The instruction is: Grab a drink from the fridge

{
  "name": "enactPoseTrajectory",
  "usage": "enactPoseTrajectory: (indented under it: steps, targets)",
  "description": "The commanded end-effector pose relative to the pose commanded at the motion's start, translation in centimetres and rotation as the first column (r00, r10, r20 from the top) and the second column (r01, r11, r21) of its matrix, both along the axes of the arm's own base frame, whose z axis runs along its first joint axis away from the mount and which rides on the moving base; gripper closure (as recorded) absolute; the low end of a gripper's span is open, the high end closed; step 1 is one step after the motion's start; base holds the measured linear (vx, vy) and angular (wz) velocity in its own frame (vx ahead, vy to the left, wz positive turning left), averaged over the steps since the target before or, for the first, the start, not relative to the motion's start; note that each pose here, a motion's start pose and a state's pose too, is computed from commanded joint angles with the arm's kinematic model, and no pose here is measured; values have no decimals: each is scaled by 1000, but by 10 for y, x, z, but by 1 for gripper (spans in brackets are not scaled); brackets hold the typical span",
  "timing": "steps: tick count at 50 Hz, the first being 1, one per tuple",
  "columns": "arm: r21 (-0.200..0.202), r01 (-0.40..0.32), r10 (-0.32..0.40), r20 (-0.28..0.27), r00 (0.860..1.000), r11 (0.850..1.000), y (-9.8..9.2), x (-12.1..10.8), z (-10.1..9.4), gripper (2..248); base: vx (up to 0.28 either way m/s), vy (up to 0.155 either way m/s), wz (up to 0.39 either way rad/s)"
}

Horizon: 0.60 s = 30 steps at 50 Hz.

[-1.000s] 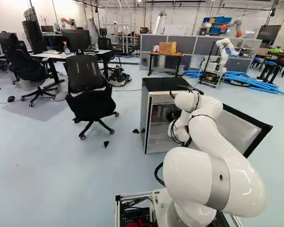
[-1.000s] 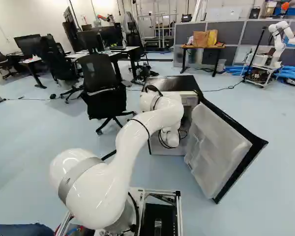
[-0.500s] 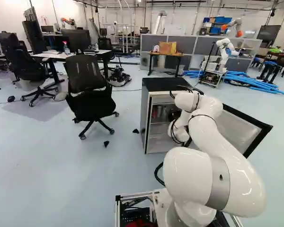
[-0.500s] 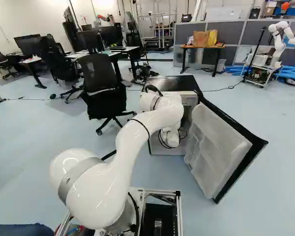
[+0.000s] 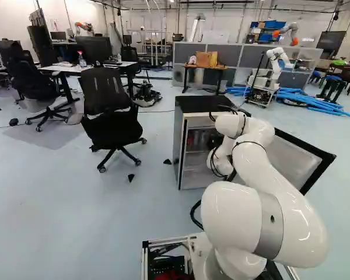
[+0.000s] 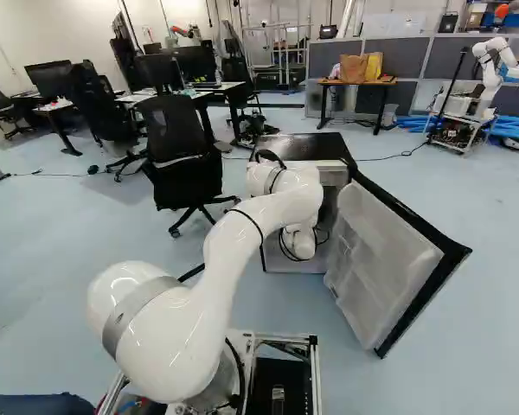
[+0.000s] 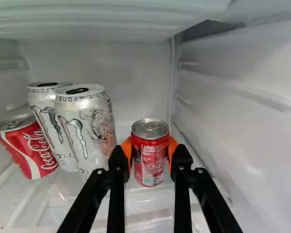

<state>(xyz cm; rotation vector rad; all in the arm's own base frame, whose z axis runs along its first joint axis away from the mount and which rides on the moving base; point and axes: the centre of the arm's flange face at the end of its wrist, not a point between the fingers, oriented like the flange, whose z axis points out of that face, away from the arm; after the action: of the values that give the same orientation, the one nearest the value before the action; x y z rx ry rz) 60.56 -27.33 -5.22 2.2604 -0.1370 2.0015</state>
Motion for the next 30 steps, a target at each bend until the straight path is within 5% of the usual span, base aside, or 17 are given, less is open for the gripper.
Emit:
enactPoseTrajectory:
  steps: [30]
  targets:
    - [23,17,-16,-46,999,1000,2,-27,32,157,0,0,0]
